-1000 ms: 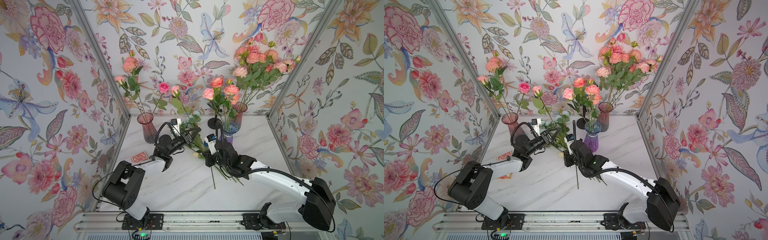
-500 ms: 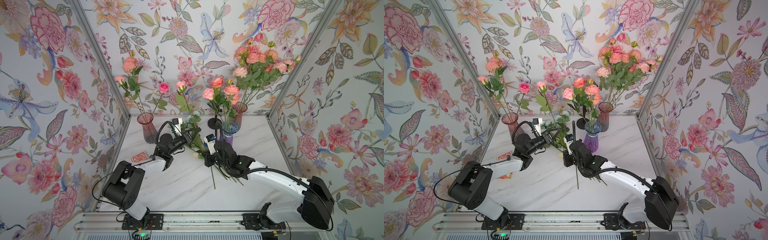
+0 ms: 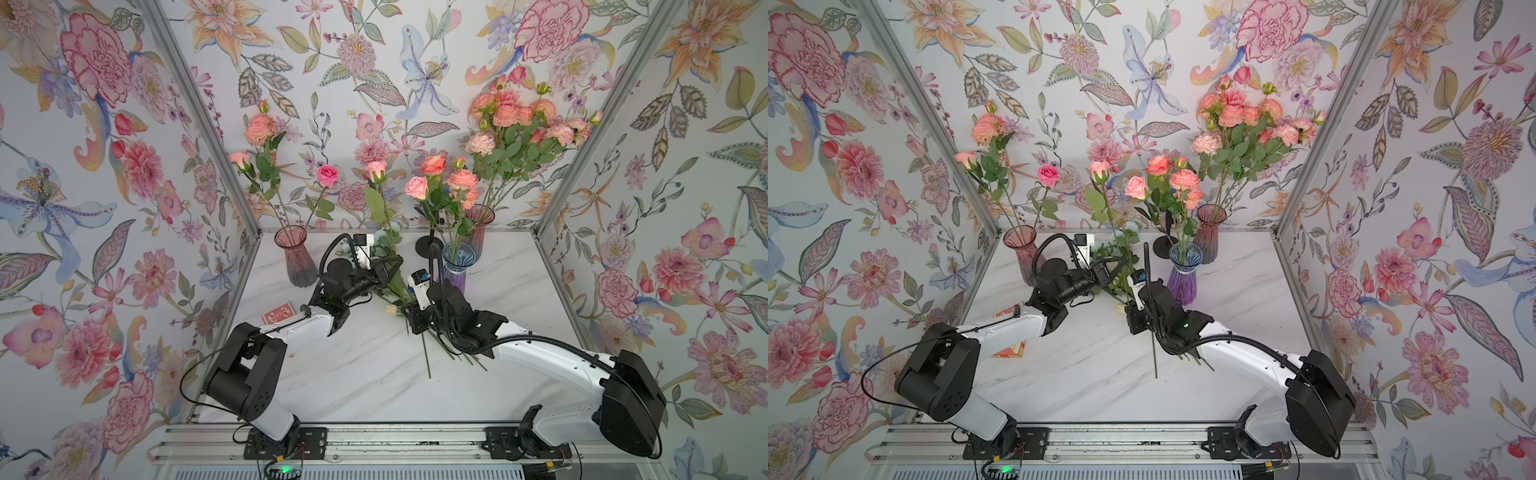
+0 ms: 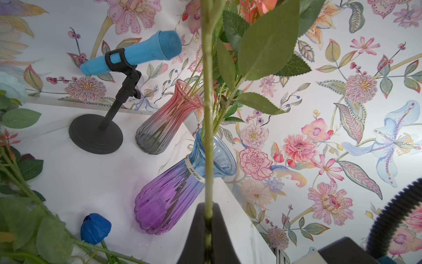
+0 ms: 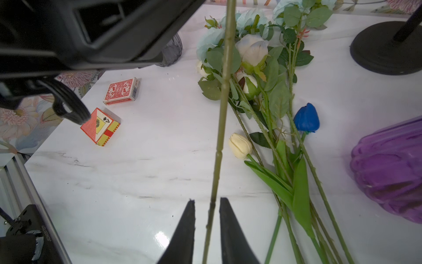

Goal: Place the pink flowers into the vase
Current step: Place the flower in the vase.

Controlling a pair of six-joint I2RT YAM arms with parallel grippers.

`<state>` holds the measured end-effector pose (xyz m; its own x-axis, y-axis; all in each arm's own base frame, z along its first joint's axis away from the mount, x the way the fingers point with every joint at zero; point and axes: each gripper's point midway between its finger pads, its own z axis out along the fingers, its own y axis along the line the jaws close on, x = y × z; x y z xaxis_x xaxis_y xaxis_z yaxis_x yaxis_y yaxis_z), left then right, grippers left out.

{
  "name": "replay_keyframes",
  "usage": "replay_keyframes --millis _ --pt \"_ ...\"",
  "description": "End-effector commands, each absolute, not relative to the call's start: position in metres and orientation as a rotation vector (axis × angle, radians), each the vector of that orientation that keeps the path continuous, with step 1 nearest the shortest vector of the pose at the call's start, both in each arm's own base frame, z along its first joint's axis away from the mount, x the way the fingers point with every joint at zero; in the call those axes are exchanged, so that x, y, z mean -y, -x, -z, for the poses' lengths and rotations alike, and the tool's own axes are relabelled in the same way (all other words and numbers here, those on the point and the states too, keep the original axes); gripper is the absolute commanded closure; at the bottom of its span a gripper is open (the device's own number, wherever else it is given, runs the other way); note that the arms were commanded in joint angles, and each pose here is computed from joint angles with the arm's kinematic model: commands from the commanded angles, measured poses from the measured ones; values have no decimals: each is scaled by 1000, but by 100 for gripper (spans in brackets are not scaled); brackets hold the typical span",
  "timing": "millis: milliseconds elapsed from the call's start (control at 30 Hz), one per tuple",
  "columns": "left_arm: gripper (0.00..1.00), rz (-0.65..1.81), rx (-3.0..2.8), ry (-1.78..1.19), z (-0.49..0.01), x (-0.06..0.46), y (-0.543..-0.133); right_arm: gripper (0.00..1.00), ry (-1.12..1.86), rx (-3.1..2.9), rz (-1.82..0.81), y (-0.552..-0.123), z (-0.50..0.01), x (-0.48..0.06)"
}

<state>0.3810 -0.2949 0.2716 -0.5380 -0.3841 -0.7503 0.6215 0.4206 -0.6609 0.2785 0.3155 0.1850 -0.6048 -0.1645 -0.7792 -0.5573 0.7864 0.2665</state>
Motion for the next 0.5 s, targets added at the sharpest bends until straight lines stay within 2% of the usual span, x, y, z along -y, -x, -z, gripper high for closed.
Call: replay_keyframes --millis 0,67,133,200,400,467 --pt "100 1184 -1656 -315 -304 293 -377 70 523 -2198 -629 -277 -181 -307" --pt "100 1140 -1661 -345 -307 292 -377 67 526 -2201 -631 -276 -180 -306" --pt "100 1091 -1669 -367 -310 290 -379 55 529 -2201 -630 -276 -180 -305" --pt "100 1049 -1672 -385 -313 288 -379 48 526 -2204 -625 -276 -179 -303" --pt "100 920 -1664 -424 -326 277 -379 10 522 -2208 -608 -276 -175 -299" --pt "100 866 -1651 -435 -334 271 -378 0 522 -2208 -606 -275 -175 -298"
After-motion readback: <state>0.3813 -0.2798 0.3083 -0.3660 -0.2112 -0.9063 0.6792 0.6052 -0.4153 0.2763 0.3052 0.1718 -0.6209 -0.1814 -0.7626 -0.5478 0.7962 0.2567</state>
